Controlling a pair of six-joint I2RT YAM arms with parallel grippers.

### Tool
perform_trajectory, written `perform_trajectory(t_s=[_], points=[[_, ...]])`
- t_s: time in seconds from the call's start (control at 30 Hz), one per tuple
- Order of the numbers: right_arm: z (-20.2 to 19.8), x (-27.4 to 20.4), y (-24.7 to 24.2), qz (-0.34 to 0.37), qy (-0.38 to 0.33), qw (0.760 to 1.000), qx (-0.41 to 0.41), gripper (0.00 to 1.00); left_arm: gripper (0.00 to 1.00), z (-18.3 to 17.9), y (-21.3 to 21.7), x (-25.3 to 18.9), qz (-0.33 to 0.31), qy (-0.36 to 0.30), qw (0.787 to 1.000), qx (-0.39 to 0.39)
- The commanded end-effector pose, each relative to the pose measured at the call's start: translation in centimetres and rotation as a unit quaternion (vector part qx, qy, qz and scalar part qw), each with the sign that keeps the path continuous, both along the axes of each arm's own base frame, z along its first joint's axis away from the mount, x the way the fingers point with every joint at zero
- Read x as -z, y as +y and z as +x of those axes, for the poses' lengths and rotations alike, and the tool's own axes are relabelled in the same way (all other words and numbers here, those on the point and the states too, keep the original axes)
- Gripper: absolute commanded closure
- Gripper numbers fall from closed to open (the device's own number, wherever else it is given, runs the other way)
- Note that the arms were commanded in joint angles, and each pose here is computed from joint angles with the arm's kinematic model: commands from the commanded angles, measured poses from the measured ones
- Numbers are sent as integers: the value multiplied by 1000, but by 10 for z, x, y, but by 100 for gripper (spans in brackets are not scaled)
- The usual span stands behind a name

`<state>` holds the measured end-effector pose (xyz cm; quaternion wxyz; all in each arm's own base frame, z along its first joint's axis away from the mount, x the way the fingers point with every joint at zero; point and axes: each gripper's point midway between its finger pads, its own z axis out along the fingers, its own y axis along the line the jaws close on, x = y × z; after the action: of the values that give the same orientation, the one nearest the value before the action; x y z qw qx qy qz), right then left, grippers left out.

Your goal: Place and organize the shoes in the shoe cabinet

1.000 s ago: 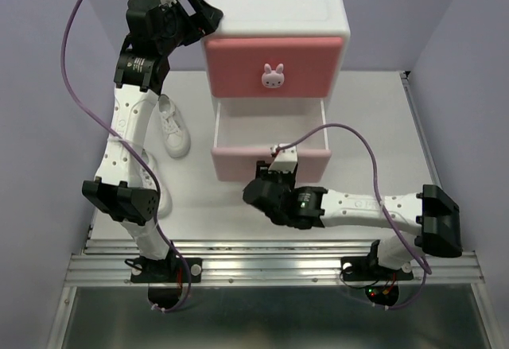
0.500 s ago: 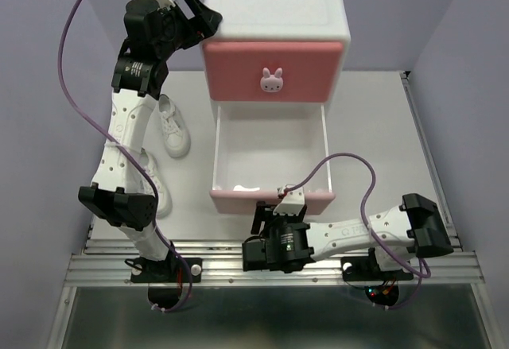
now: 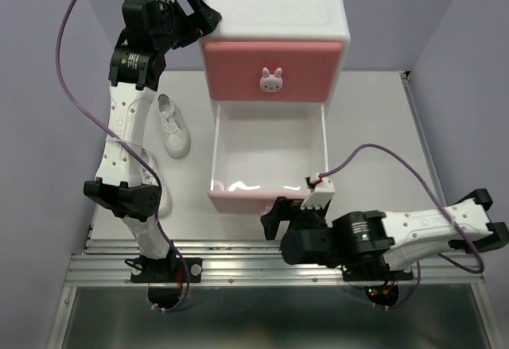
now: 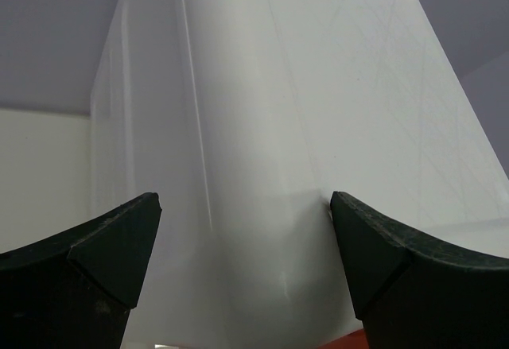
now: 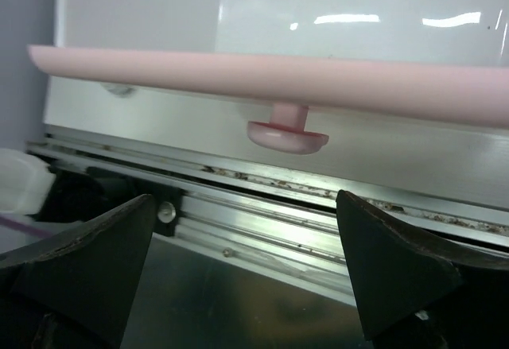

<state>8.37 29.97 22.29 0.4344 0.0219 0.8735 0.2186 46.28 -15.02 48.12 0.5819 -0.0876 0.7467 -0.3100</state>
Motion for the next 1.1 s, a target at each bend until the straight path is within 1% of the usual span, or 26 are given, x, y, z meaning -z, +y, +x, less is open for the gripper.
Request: perform_trajectory(t_s=[0.0, 0.07, 0.13, 0.2, 0.23, 0.27, 0.33, 0.4, 0.43, 0.47, 0.5, 0.53, 0.57, 0.6, 0.63, 0.67, 0.7, 0.73, 0.77, 0.83, 0.87, 0.9, 0.97, 1.0, 1.03, 1.07], points=[[11, -52, -24, 98, -32, 995, -3, 0, 1, -3, 16, -6, 5, 8, 1000, -9], [19, -68, -51, 135, -37, 990, 16, 0, 1, -9, 22, -35, -23, -28, 999, -13], [29, -82, -72, 154, -53, 986, 45, 0, 1, -11, 37, -52, -46, -47, 998, -24], [40, -92, -101, 142, -77, 984, 72, 0, 1, -18, 45, -69, -67, -68, 995, -27], [44, -94, -121, 132, -77, 984, 92, 0, 1, -19, 54, -73, -71, -73, 994, -40], [47, -97, -129, 132, -81, 983, 103, 0, 1, -25, 60, -80, -73, -82, 993, -47], [51, -101, -140, 115, -97, 984, 97, 0, 1, -27, 78, -83, -70, -84, 991, -75], [53, -107, -150, 135, -100, 980, 104, 0, 1, -32, 92, -77, -62, -69, 991, -101], [54, -105, -152, 132, -104, 980, 104, 0, 1, -35, 97, -66, -53, -48, 990, -118], [54, -106, -153, 133, -104, 980, 103, 0, 1, -33, 102, -63, -47, -46, 989, -131], [55, -107, -154, 129, -109, 980, 102, 0, 1, -39, 107, -50, -37, -22, 989, -143], [55, -105, -152, 104, -118, 983, 93, 0, 1, -41, 114, -41, -23, -11, 987, -162], [55, -105, -150, 86, -125, 985, 86, 0, 1, -38, 117, -15, -13, 21, 985, -170], [56, -114, -148, 78, -134, 984, 84, 0, 1, -49, 120, -15, -10, 19, 984, -176], [56, -113, -140, 46, -147, 985, 76, 0, 1, -53, 124, -9, -3, 25, 982, -186], [57, -116, -135, 38, -156, 984, 78, 0, 1, -53, 127, 14, 6, 52, 980, -193], [58, -127, -132, 41, -165, 982, 83, 0, 1, -64, 139, 15, 5, 53, 976, -211], [59, -129, -128, 24, -175, 981, 80, 0, 1, -69, 149, 23, 8, 61, 970, -237], [61, -129, -119, -4, -187, 979, 80, 0, 1, -78, 154, 44, 10, 84, 966, -246], [65, -140, -110, -19, -195, 977, 87, 0, 1, -86, 167, 66, 5, 109, 958, -265], [68, -142, -108, -41, -201, 975, 88, 0, 1, -93, 170, 87, 5, 134, 954, -269], [76, -140, -102, -66, -203, 972, 101, 0, 1, -96, 173, 97, 7, 145, 951, -274], [85, -151, -98, -77, -205, 969, 112, 0, 1, -108, 180, 119, 12, 173, 941, -290], [99, -149, -99, -88, -193, 969, 122, 0, 1, -112, 182, 126, 16, 181, 939, -293], [109, -149, -95, -103, -189, 970, 109, 0, 1, -116, 185, 132, 19, 188, 935, -299], [120, -157, -80, -90, -196, 972, 87, 0, 1, -121, 188, 139, 22, 196, 932, -305]])
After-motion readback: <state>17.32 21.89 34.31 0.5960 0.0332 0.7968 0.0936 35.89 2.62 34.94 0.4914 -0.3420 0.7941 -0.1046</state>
